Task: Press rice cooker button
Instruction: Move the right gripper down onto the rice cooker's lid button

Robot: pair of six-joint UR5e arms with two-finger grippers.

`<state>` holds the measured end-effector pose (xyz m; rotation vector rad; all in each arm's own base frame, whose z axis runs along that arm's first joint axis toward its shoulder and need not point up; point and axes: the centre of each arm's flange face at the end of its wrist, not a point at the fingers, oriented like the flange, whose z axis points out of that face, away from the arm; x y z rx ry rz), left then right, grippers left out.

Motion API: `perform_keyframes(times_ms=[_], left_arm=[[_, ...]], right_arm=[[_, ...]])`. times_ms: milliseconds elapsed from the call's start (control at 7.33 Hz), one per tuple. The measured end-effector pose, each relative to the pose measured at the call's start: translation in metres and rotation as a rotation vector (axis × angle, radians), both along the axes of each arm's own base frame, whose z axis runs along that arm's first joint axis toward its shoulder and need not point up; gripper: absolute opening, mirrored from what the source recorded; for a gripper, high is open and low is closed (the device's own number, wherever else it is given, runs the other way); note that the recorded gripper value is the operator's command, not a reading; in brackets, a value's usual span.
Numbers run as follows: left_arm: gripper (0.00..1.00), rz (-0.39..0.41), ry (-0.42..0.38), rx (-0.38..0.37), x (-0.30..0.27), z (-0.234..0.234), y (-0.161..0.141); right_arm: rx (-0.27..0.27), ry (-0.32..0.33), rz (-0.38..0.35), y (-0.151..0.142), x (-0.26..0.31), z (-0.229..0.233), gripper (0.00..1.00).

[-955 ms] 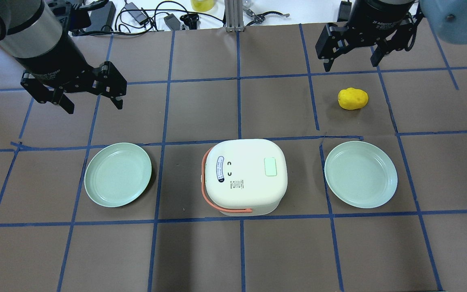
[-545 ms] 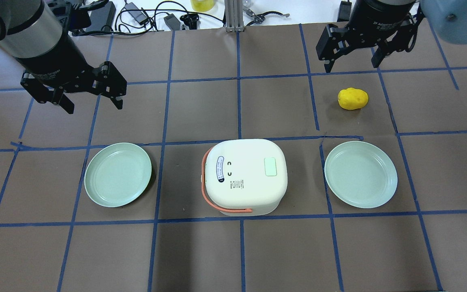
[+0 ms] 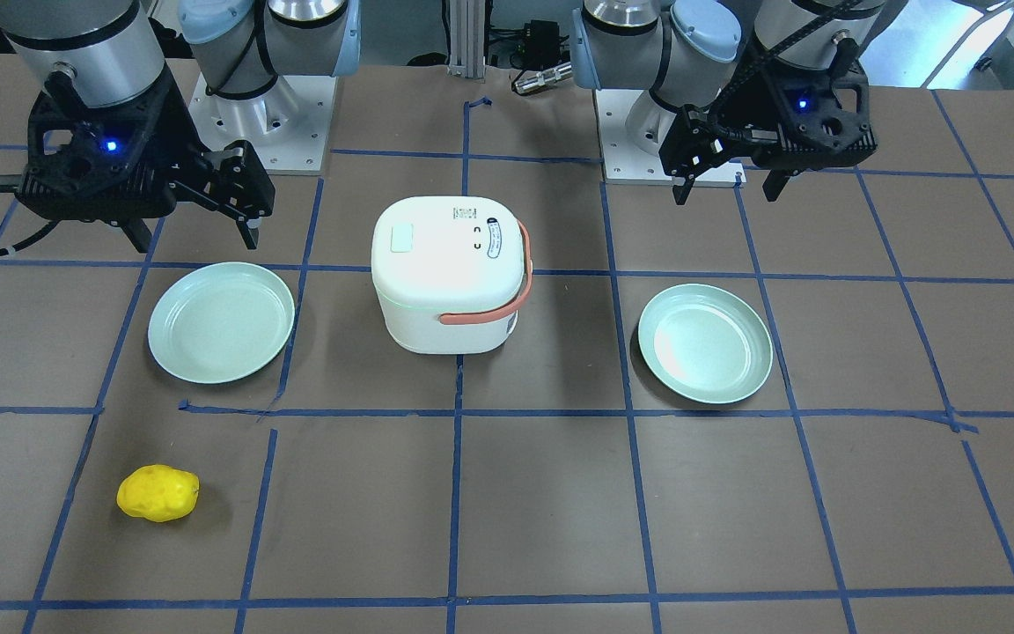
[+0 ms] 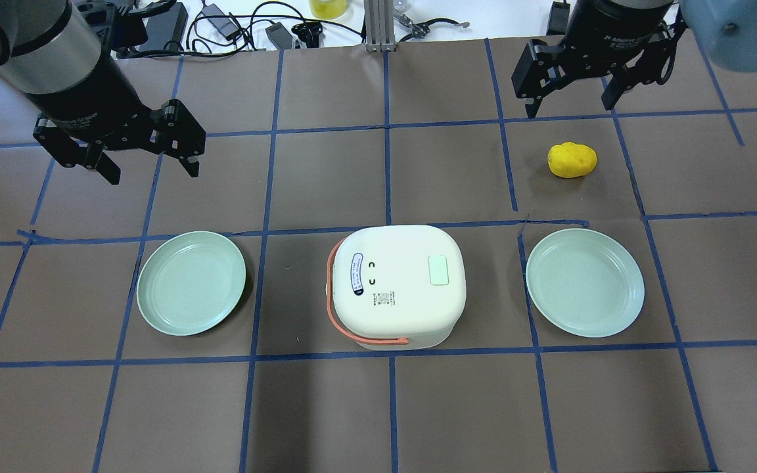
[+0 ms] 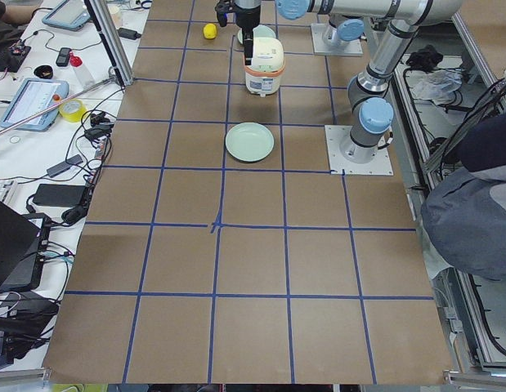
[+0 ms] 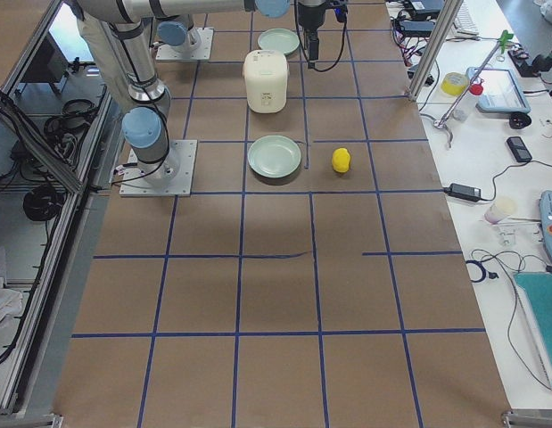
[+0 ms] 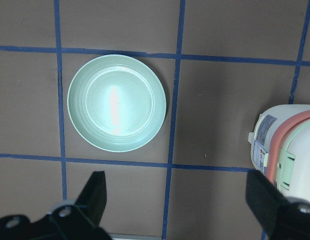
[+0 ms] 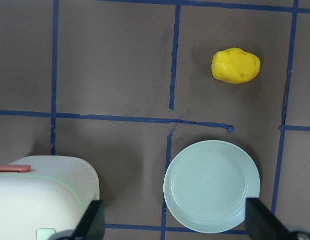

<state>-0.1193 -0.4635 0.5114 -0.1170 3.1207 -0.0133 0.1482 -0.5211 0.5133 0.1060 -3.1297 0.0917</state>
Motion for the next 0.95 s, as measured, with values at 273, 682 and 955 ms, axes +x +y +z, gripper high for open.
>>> perform_keyframes(times_ms=[273, 682, 955], left_arm=[[1.0, 0.0, 0.0, 0.0, 0.0, 0.0, 0.0], [1.0, 0.0, 0.0, 0.0, 0.0, 0.0, 0.0], [1.0, 0.0, 0.0, 0.0, 0.0, 0.0, 0.0]], right_arm=[[0.003, -0.003, 0.001, 0.001, 0.002, -0.001, 0.37], [0.082, -0.098, -0.03, 0.014, 0.024, -0.017, 0.17], [0.15, -0.099, -0.016, 0.033, 0.06, -0.046, 0.05]])
